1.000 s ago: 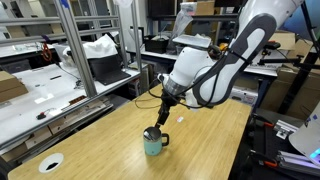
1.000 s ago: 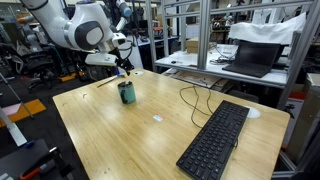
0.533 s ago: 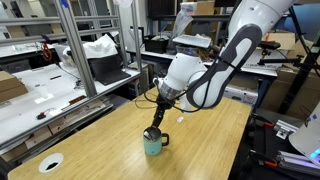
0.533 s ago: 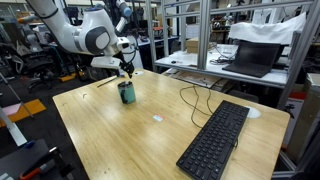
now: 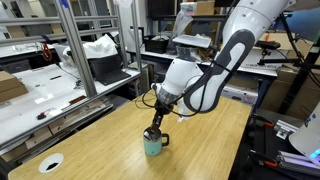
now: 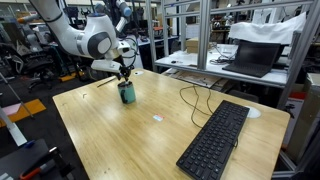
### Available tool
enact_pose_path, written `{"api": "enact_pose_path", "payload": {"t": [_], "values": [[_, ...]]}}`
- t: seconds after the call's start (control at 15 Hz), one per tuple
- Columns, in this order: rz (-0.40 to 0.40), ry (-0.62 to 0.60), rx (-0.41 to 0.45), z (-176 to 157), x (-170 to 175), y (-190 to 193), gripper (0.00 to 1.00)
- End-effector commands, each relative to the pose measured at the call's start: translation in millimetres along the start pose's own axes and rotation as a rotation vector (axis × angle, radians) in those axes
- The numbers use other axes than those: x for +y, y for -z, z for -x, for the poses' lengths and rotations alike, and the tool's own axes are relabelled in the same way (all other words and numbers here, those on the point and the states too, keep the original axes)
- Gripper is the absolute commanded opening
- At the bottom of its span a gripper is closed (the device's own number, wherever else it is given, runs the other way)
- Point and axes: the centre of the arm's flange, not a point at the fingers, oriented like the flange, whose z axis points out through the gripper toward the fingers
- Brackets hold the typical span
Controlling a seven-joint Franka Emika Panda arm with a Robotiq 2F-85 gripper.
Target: Remove the marker out of the cup and put it on the table
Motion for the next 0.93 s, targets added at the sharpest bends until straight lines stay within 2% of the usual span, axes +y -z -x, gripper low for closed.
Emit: {"api": "enact_pose_path", "payload": {"t": [0.0, 0.27, 0.47, 0.73, 0.87], "values": [[-0.04, 0.025, 0.003, -5, 4, -11, 0.47], [-0.064, 0.039, -0.015, -2, 7, -27, 0.53], [-0.062, 0.049, -0.019, -1, 17, -36, 0.45], [-0.063, 0.066, -0.016, -6, 24, -42, 0.4], [-0.071, 0.075, -0.013, -8, 21, -45, 0.44]]}}
